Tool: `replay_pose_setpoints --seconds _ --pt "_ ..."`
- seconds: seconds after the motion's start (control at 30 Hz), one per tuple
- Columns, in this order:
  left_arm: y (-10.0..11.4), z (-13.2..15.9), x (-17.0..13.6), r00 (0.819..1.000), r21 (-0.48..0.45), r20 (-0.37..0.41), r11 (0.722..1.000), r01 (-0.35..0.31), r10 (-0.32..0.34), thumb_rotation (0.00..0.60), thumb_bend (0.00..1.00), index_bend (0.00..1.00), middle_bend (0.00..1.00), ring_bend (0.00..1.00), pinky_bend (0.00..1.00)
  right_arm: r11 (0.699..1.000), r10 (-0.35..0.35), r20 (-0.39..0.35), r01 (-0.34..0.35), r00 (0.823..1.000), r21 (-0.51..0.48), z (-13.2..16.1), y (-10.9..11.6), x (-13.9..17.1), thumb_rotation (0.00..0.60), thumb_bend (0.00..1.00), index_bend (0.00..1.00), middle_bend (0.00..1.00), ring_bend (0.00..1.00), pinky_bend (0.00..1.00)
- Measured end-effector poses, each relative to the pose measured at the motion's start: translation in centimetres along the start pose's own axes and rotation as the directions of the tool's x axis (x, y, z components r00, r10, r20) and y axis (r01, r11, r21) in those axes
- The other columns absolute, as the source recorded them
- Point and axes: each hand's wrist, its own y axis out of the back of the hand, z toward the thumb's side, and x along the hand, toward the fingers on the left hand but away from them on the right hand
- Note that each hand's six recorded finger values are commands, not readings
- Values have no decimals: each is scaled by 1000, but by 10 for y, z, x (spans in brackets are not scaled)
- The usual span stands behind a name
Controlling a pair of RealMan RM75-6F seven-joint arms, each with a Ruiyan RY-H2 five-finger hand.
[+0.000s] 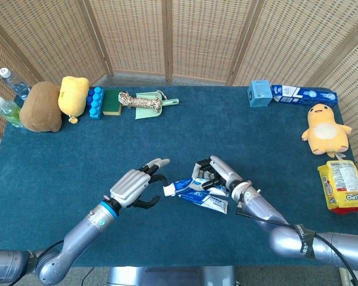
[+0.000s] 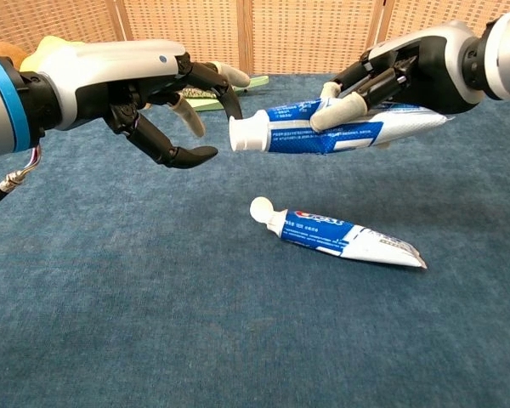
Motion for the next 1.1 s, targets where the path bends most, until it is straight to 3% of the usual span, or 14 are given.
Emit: replay_pose_setpoints --seconds 0.4,0.8,1.1 --pt "-1 3 -3 1000 4 9 1000 6 -6 600 381 464 30 0 255 997 -63 32 61 997 49 -6 3 -5 600 579 831 743 731 731" --pt "-2 3 -2 1000 -2 10 1000 8 -8 600 381 443 24 0 255 997 -66 35 64 997 51 -5 -2 -7 600 580 831 743 731 731" --pt "21 3 -13 998 6 14 998 -62 62 600 381 407 23 0 253 993 -102 39 99 994 58 -9 6 -5 600 579 831 742 731 730"
